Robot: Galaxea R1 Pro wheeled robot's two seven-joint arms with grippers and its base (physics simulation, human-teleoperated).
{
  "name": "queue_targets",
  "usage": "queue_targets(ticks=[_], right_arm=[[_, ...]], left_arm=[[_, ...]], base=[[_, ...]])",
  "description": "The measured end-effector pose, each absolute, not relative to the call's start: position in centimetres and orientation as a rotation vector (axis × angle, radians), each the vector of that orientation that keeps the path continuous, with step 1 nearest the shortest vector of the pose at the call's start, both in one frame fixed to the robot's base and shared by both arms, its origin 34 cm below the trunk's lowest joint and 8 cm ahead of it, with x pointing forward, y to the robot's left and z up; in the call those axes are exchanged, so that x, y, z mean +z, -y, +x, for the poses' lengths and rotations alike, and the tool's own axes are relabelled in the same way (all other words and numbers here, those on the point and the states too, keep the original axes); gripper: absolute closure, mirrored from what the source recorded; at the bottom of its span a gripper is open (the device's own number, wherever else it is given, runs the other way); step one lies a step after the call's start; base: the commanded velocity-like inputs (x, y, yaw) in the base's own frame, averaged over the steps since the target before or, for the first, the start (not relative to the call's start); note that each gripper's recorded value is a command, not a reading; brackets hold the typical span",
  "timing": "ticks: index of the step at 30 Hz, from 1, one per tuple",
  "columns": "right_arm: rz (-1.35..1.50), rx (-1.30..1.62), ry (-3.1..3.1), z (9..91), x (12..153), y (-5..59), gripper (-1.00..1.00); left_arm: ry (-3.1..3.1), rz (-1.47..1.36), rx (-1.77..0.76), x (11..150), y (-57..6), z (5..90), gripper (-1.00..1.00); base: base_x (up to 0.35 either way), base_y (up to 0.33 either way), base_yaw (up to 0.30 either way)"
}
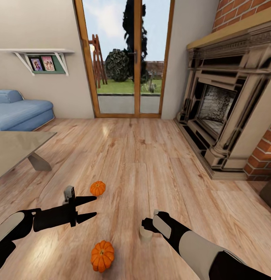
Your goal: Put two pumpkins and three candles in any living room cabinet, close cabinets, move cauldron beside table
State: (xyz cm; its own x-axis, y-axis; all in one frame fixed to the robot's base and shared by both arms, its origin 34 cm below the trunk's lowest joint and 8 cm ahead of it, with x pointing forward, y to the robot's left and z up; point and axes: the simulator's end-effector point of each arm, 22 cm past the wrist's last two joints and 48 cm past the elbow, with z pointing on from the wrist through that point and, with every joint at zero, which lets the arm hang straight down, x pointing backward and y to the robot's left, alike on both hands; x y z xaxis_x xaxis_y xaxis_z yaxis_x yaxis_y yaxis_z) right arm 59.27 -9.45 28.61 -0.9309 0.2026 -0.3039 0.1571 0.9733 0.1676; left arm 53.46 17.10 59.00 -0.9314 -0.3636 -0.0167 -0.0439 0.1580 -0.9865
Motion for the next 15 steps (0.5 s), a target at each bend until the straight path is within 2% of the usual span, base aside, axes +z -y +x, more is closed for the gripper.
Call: queue_targets(ticks=[15], right_arm=[[0.264,0.201,-2.798,59.26,28.61,9.46,-1.00]], left_arm=[[-2.187,-0.397,-1.845,58.91,-17.14,53.46,-1.00]], base=[[0.095,0.080,0.000]])
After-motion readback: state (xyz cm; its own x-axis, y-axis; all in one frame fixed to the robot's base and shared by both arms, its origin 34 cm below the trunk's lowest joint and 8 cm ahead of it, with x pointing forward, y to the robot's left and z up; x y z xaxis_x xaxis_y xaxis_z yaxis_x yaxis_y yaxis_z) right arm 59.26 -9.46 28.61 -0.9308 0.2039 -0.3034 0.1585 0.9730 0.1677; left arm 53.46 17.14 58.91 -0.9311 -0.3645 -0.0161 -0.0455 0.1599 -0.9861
